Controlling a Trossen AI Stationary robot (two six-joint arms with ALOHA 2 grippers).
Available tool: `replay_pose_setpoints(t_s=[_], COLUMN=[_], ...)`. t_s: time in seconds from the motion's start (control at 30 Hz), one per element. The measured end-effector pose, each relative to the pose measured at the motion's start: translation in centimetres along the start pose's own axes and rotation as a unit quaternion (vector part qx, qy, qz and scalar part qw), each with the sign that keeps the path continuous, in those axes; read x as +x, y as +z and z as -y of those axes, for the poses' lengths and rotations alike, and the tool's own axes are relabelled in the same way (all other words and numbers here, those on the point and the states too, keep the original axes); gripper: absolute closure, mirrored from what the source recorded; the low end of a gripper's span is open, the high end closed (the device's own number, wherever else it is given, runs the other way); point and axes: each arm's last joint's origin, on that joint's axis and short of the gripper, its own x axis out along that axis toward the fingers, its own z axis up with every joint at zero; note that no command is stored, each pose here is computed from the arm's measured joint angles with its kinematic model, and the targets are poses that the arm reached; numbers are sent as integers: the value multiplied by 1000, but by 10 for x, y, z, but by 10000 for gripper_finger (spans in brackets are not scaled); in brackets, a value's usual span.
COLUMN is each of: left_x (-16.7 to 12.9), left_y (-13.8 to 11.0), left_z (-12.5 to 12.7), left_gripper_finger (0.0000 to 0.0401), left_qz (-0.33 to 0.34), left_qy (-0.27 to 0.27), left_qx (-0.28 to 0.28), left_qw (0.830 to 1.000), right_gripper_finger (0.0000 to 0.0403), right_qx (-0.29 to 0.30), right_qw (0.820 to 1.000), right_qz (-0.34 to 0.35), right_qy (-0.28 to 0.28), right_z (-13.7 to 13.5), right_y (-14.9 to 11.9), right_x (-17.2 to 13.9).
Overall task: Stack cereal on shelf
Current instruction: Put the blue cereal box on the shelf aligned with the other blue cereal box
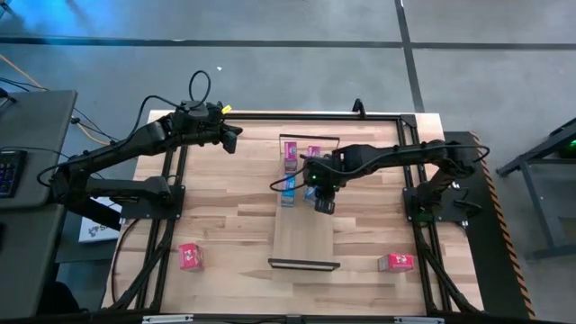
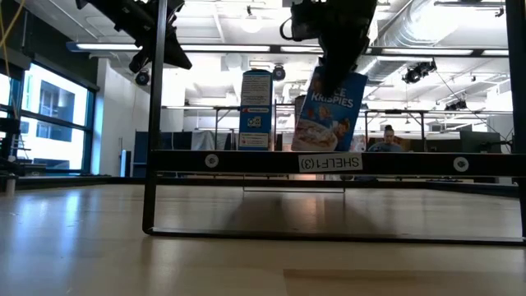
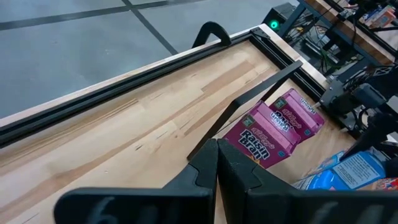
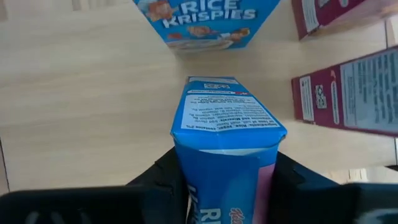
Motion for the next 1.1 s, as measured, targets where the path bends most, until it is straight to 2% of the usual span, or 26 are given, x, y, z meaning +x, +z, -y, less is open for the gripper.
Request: replay_pose_setpoints(t_s=[0.27, 0.4, 0.83, 1.0, 1.1], left_x=[0, 0, 0, 0, 0], left_y=[0, 0, 0, 0, 0], left_z=[0, 0, 0, 0, 0], left_gripper_finger=[401, 401, 401, 401, 401], left_qz=[0, 0, 0, 0, 0], left_qy=[0, 0, 0, 0, 0], left_qx=[0, 0, 0, 0, 0], left_qw=[1000, 1000, 1000, 1000, 1000], right_gripper_finger=[188, 161, 158, 158, 163], right_qx=[-11, -23, -64, -50, -13], right_qw=[1000, 1000, 998, 999, 1000], right_qz=[3, 11, -3, 3, 18], right_qy=[-8, -1, -9, -6, 11], right_z=[1, 0, 5, 13, 19], right_y=[0, -1, -21, -40, -59], right_x=[-2, -7, -40, -42, -31])
